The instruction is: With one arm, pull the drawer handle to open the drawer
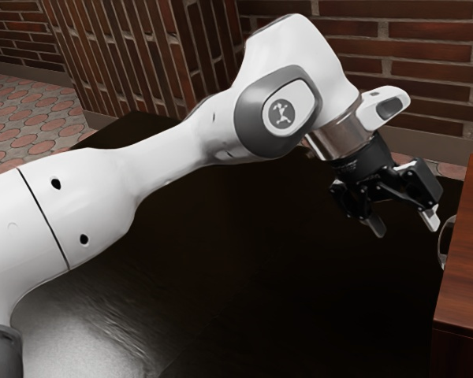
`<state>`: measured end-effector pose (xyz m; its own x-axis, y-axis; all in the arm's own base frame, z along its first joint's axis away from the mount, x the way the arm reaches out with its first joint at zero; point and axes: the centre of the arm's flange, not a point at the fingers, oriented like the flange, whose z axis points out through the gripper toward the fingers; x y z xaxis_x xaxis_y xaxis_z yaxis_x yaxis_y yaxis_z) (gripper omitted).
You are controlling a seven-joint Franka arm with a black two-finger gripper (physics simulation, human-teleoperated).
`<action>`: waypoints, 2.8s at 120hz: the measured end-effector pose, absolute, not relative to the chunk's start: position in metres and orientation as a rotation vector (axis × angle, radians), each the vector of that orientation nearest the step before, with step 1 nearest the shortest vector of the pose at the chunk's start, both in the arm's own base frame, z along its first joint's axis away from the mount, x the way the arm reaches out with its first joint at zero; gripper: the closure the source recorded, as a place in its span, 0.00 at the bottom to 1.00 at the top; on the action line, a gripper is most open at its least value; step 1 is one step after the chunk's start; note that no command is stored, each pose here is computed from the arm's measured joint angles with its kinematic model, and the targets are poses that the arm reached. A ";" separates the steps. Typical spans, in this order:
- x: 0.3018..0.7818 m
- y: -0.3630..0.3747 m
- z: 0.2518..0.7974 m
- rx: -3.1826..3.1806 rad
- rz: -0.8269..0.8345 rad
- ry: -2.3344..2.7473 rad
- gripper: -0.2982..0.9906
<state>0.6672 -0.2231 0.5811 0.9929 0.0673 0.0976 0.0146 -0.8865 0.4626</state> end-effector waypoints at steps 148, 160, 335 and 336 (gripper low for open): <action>0.680 -0.230 0.557 2.655 0.151 0.100 0.46; 0.680 -0.231 0.558 2.651 0.157 0.099 0.49; 0.686 -0.228 0.549 2.662 0.201 0.119 0.80; 0.686 -0.228 0.549 2.662 0.201 0.120 0.80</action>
